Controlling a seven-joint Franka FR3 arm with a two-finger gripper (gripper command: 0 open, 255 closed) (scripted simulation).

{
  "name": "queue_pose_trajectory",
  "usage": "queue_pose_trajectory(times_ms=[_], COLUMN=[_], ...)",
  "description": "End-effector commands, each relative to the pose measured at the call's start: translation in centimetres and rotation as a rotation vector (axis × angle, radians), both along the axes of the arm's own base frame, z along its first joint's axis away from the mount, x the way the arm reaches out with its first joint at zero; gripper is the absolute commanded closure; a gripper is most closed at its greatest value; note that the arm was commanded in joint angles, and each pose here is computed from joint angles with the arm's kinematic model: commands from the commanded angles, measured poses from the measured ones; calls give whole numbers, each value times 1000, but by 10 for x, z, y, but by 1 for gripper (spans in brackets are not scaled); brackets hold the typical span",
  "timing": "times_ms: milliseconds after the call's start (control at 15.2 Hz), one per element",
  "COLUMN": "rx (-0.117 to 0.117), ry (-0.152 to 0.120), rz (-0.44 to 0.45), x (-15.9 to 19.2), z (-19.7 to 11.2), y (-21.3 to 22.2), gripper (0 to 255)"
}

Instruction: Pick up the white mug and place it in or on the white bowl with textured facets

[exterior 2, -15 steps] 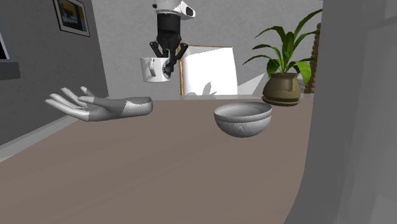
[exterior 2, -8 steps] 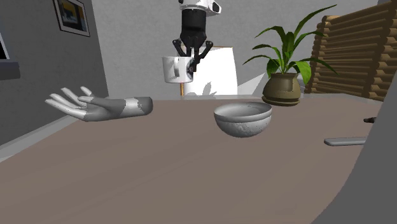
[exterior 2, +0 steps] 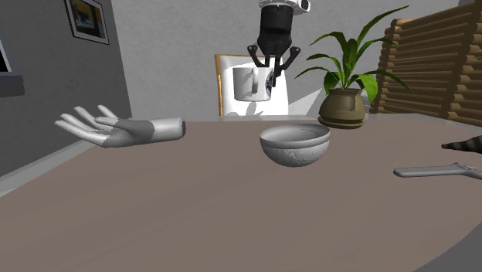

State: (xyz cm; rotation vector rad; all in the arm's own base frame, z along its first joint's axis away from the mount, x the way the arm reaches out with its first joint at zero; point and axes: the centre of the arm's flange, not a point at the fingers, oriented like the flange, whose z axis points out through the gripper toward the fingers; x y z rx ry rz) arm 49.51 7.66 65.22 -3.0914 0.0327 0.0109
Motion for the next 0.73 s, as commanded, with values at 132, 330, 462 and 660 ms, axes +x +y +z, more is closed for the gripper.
queue_pose_trajectory(times_ms=[132,330,462,660], rx=[1,1,1,1], ry=[0,0,0,0], rz=[1,1,1,1], x=[-16,-26,-32,-35], z=[1,3,3,-7], y=[-53,-91,-117,-129], gripper=[255,255,255,255])
